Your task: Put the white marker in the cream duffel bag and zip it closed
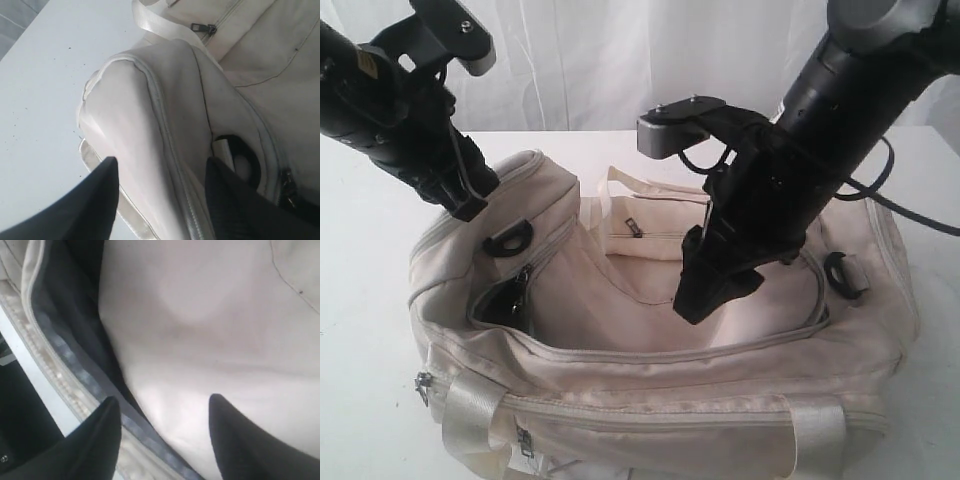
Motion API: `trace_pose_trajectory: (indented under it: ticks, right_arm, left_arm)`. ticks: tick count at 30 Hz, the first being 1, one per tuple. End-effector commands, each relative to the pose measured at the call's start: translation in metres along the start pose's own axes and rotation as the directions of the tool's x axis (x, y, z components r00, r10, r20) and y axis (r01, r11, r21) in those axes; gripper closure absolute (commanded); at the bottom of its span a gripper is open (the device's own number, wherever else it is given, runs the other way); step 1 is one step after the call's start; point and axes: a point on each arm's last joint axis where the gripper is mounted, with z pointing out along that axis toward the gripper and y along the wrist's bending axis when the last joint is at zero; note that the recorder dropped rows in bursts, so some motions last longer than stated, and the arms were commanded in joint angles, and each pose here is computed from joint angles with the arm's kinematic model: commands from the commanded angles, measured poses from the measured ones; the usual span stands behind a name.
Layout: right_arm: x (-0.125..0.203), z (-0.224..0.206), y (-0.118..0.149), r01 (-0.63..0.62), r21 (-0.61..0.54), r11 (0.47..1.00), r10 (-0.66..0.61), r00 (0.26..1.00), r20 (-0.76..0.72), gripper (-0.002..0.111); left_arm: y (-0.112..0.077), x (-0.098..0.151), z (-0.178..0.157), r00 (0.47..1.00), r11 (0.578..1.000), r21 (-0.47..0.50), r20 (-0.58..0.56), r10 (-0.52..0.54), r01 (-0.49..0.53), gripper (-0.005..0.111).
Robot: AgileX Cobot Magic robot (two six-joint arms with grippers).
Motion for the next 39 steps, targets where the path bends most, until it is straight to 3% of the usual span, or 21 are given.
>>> trace_pose_trajectory:
  ticks: [1, 4, 12, 18, 24, 30, 39]
  right_arm:
    - [0.014, -0.024, 0.007, -0.040, 0.099, 0.994, 0.040, 0.999, 0.000, 0.058]
    - [0.026, -0.049, 0.007, -0.086, 0.240, 0.967, 0.083, 0.996, 0.023, 0.058]
    - [0.047, -0.057, -0.015, -0.237, 0.250, 0.939, 0.228, 0.971, 0.067, 0.058]
    - [0.058, -0.046, -0.030, -0.343, 0.085, 0.935, 0.324, 0.929, 0.181, 0.058]
    - [0.078, -0.040, -0.052, -0.412, 0.097, 0.906, 0.384, 0.897, 0.218, 0.058]
    - [0.080, -0.018, -0.060, -0.426, -0.031, 0.904, 0.422, 0.877, 0.228, 0.061]
    - [0.084, 0.009, -0.067, -0.444, -0.107, 0.890, 0.456, 0.874, 0.170, 0.061]
  left_arm:
    - [-0.001, -0.001, -0.005, 1.000, 1.000, 0.002, 0.006, -0.021, 0.021, 0.050]
    - [-0.001, -0.001, -0.005, 1.000, 1.000, 0.002, 0.005, -0.031, 0.031, 0.050]
    - [-0.001, 0.000, -0.005, 0.999, 0.999, 0.007, -0.002, -0.039, 0.039, 0.050]
    - [-0.002, 0.000, -0.005, 0.999, 0.999, 0.011, -0.011, -0.038, 0.038, 0.050]
    - [-0.002, 0.001, -0.005, 0.998, 0.998, 0.013, -0.016, -0.057, 0.057, 0.050]
    - [-0.002, 0.001, -0.005, 0.998, 0.998, 0.013, -0.016, -0.057, 0.057, 0.050]
    - [-0.003, 0.002, -0.005, 0.998, 0.998, 0.019, -0.028, -0.057, 0.058, 0.055]
